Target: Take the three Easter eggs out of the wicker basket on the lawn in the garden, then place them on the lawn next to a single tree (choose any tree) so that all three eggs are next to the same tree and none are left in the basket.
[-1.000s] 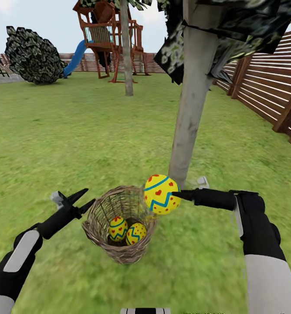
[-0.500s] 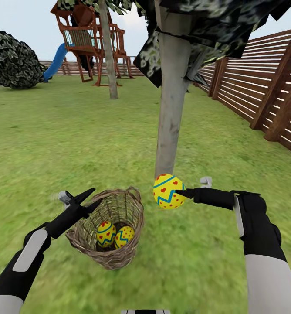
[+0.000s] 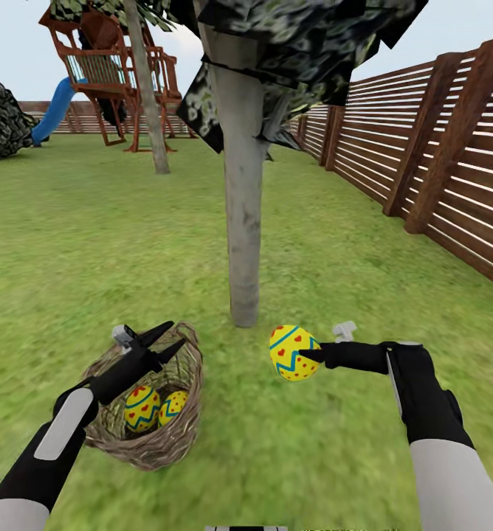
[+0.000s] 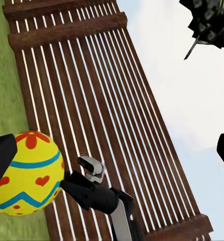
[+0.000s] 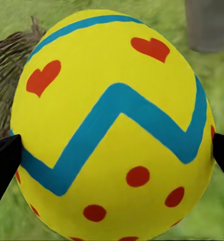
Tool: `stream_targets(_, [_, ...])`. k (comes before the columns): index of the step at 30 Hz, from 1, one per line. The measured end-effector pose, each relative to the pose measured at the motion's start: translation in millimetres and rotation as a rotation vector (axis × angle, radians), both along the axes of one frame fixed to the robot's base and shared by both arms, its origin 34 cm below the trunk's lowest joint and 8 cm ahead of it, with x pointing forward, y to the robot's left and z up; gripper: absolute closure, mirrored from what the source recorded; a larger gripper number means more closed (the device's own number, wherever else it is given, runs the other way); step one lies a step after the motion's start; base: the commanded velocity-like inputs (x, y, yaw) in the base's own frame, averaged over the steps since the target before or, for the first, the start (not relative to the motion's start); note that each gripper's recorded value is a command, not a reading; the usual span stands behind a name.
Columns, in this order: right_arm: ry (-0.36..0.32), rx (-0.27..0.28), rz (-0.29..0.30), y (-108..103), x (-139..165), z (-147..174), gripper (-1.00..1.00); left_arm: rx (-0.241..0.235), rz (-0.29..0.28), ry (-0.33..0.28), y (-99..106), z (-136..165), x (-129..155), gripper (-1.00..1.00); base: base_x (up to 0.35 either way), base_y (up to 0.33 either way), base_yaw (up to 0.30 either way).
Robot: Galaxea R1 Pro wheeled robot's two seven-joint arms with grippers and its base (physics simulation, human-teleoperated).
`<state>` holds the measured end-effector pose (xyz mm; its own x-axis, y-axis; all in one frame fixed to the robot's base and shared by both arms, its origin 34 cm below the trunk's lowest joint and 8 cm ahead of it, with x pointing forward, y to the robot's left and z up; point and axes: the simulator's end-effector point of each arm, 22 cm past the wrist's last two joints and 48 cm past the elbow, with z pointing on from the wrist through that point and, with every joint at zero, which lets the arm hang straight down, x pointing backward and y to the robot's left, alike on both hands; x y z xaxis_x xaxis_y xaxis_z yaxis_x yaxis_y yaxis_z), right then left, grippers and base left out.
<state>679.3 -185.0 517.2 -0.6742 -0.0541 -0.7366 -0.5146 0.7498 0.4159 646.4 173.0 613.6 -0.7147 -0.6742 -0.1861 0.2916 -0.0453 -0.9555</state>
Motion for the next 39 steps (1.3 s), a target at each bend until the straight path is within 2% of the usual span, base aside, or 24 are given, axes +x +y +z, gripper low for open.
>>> stream_targets(9, [-0.023, -0.02, -0.012, -3, 4, 3, 1.0, 0.0, 0.0, -0.005, -1, 4, -1, -1.0, 0.0, -0.324, -0.14])
stream_targets(11, [-0.032, -0.06, -0.048, -11, 10, -2, 1.0, -0.003, 0.0, -0.005, -1, 3, -1, -1.0, 0.0, -0.335, -0.001])
stream_targets(14, [-0.037, -0.081, -0.071, -16, 14, -4, 1.0, -0.002, 0.001, -0.004, -1, 3, -1, -1.0, 0.0, -0.184, 0.046])
stream_targets(21, [-0.039, -0.1, -0.098, -21, 18, -6, 1.0, -0.004, 0.003, 0.0, -1, 2, 0, -1.0, 0.0, -0.011, 0.271])
stream_targets(26, [-0.047, -0.211, -0.226, -53, 32, -17, 1.0, -0.004, 0.003, 0.0, -1, 2, 0, -1.0, 0.0, 0.0, 0.292])
stream_targets(28, [-0.048, -0.237, -0.259, -61, 36, -19, 1.0, -0.004, 0.002, -0.001, -1, 2, 0, -1.0, 0.04, -0.034, 0.29])
stream_targets(35, [-0.016, -0.268, -0.287, -68, 34, -36, 1.0, 0.0, -0.018, 0.008, -10, -3, -3, -1.0, 0.187, -0.216, 0.29])
stream_targets(39, [-0.077, -0.285, -0.282, -68, 42, -36, 1.0, 0.001, -0.02, 0.01, -10, -4, -3, -1.0, 0.205, -0.265, 0.271])
